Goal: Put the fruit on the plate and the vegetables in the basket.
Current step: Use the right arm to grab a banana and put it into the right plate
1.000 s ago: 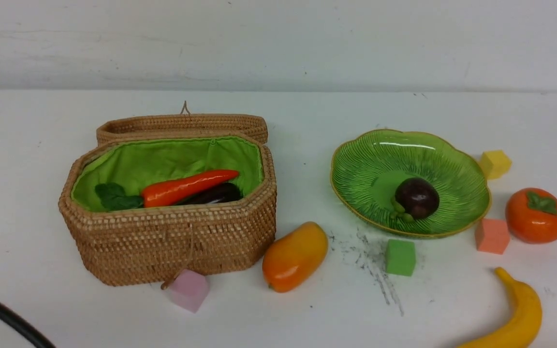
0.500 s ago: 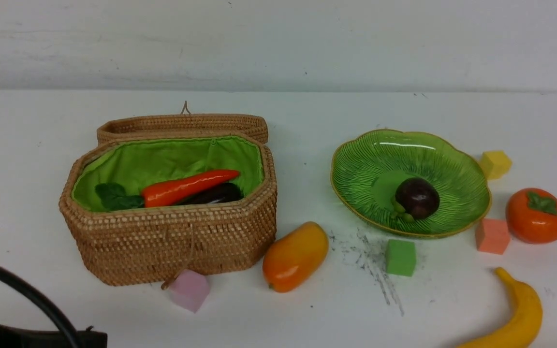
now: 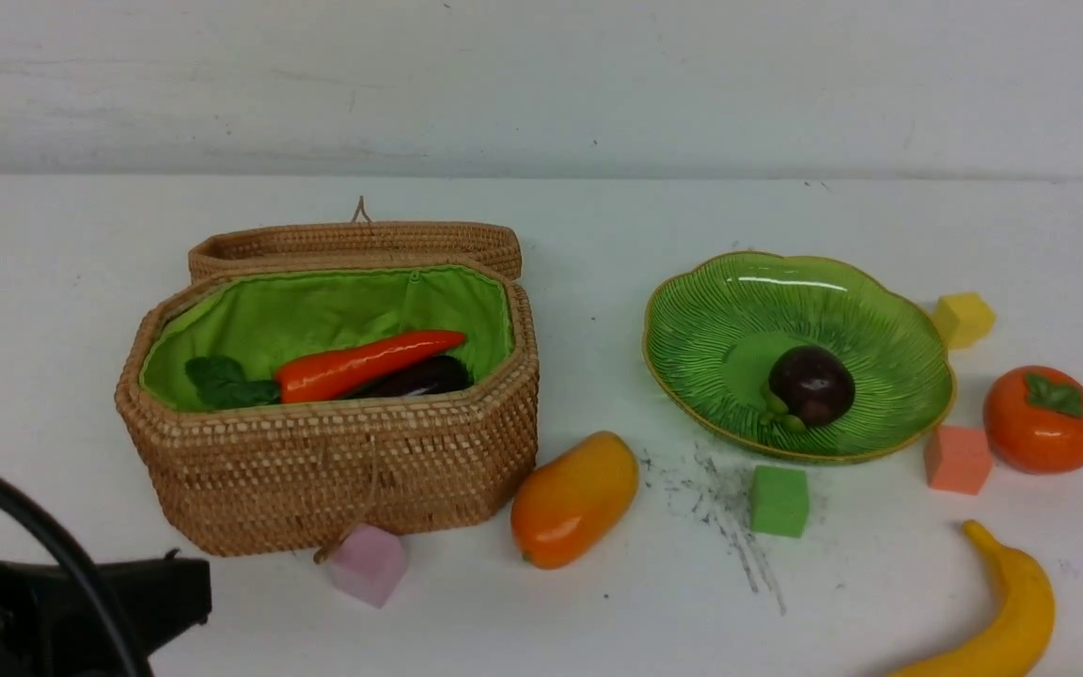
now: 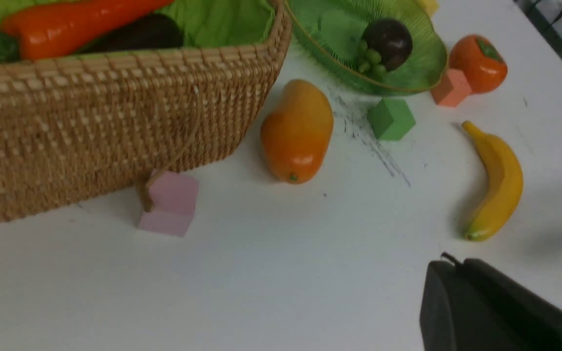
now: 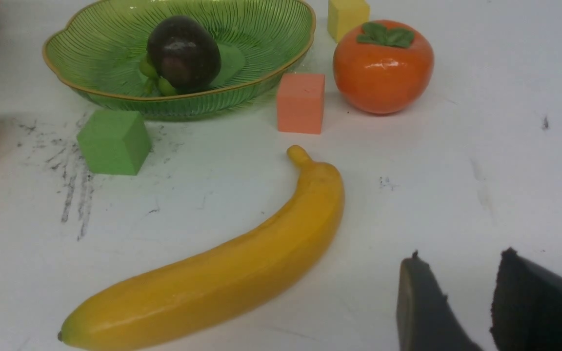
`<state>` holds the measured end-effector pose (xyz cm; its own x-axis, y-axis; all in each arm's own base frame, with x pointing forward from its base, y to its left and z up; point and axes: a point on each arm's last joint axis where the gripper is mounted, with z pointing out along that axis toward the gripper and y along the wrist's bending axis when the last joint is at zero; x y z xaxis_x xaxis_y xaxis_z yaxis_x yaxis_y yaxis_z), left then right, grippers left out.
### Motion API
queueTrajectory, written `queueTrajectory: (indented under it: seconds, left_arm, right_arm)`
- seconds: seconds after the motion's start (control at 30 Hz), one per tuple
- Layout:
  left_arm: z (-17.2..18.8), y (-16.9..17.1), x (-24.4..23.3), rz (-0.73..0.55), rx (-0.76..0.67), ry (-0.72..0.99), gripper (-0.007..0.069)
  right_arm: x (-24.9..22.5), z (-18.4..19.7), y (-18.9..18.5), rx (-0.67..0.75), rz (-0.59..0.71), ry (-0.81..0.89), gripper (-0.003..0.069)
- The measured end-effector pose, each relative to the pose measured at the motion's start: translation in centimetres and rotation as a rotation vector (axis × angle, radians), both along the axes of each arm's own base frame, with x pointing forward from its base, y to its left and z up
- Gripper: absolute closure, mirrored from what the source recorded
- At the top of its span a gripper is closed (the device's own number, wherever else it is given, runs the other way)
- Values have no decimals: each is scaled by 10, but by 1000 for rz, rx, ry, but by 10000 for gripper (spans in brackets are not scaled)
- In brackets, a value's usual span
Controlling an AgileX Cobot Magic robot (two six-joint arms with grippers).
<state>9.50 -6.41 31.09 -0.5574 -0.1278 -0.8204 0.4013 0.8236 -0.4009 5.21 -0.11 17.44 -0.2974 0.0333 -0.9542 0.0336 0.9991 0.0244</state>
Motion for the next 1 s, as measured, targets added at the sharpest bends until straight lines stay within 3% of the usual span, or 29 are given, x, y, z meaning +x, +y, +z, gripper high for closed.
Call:
queueTrajectory:
  seconds: [0.13, 0.27, 0.43, 0.57, 0.7, 0.87, 1.0]
  left_arm:
    - [3, 2, 3, 20, 22, -63, 638]
    - [14, 17, -6, 73, 97, -234, 638]
    - [19, 48, -36, 316, 106, -427, 635]
    - [-5, 61, -55, 507, 169, -490, 631]
    - [-51, 65, -56, 595, 217, -441, 630]
    - [-112, 66, -45, 595, 226, -259, 625]
    - [-138, 66, -44, 609, 192, -160, 624]
  right_arm:
    - [0, 0, 0, 0, 0, 0, 416]
    - [0, 0, 0, 0, 0, 0, 416]
    - [0, 0, 0, 0, 0, 0, 416]
    - [0, 0, 0, 0, 0, 0, 416]
    - [0, 0, 0, 0, 0, 0, 416]
    - [0, 0, 0, 0, 0, 0, 416]
    - [0, 0, 0, 0, 0, 0, 416]
